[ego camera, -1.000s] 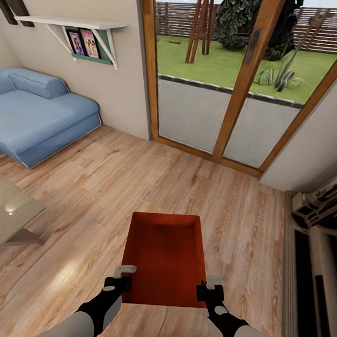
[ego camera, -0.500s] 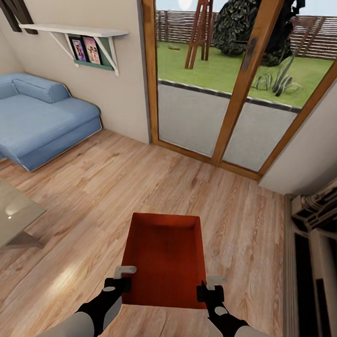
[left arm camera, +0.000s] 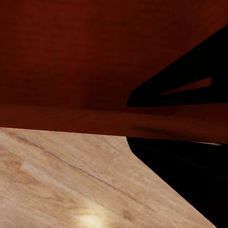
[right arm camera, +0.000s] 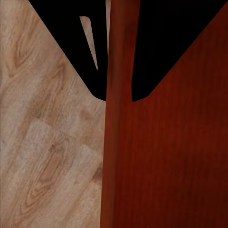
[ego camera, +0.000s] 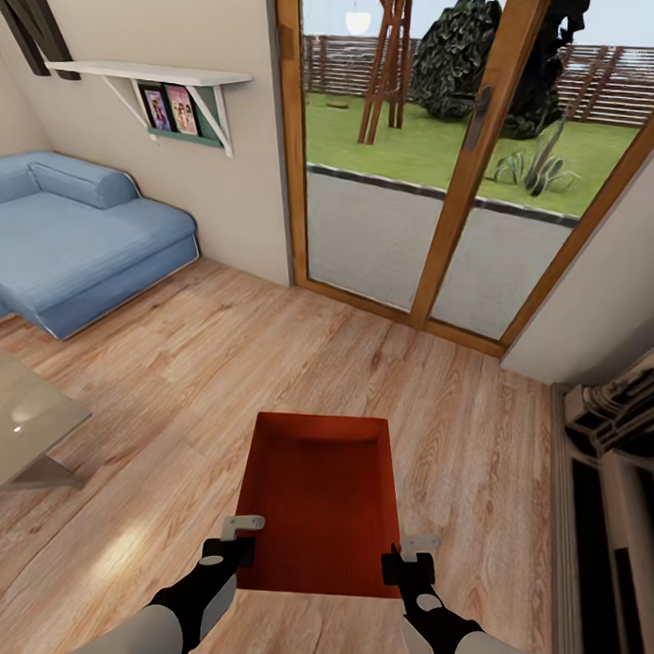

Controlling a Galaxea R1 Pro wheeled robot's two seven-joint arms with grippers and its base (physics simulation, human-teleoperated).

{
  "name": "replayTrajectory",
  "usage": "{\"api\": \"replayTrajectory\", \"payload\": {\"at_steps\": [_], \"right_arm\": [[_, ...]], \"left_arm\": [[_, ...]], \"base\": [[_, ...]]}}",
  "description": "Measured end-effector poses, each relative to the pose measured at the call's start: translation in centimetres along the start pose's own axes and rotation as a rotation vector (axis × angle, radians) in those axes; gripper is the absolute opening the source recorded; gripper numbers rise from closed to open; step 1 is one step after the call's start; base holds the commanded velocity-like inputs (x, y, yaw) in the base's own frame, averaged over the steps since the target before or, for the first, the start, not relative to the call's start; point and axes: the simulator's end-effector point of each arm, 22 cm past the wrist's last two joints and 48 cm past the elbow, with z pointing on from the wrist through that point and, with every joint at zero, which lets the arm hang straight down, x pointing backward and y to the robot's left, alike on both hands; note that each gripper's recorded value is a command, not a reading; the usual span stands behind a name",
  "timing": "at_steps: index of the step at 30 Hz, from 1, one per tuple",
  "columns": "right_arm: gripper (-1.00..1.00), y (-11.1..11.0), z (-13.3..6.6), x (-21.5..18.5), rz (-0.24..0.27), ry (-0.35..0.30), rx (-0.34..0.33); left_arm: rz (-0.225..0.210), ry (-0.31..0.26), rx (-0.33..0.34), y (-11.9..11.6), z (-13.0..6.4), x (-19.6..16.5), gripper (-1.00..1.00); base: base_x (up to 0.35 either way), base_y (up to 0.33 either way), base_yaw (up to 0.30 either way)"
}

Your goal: Move the two storage containers from the living room to the garage. In the garage, place one container on the floor and stack the other container on top of it (either order is fine).

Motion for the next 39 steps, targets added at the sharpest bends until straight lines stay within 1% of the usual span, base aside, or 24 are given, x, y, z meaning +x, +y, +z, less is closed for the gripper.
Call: {"api": "replayTrajectory", "payload": {"at_steps": [39], "right_arm": [[-1.0, -0.3, -0.9, -3.4, 0.002, -0.063, 0.004]], "left_arm": [[-0.005, -0.063, 0.001, 0.0, -1.6, -3.2, -1.0]], "base": [[0.0, 0.0, 0.0]]}}
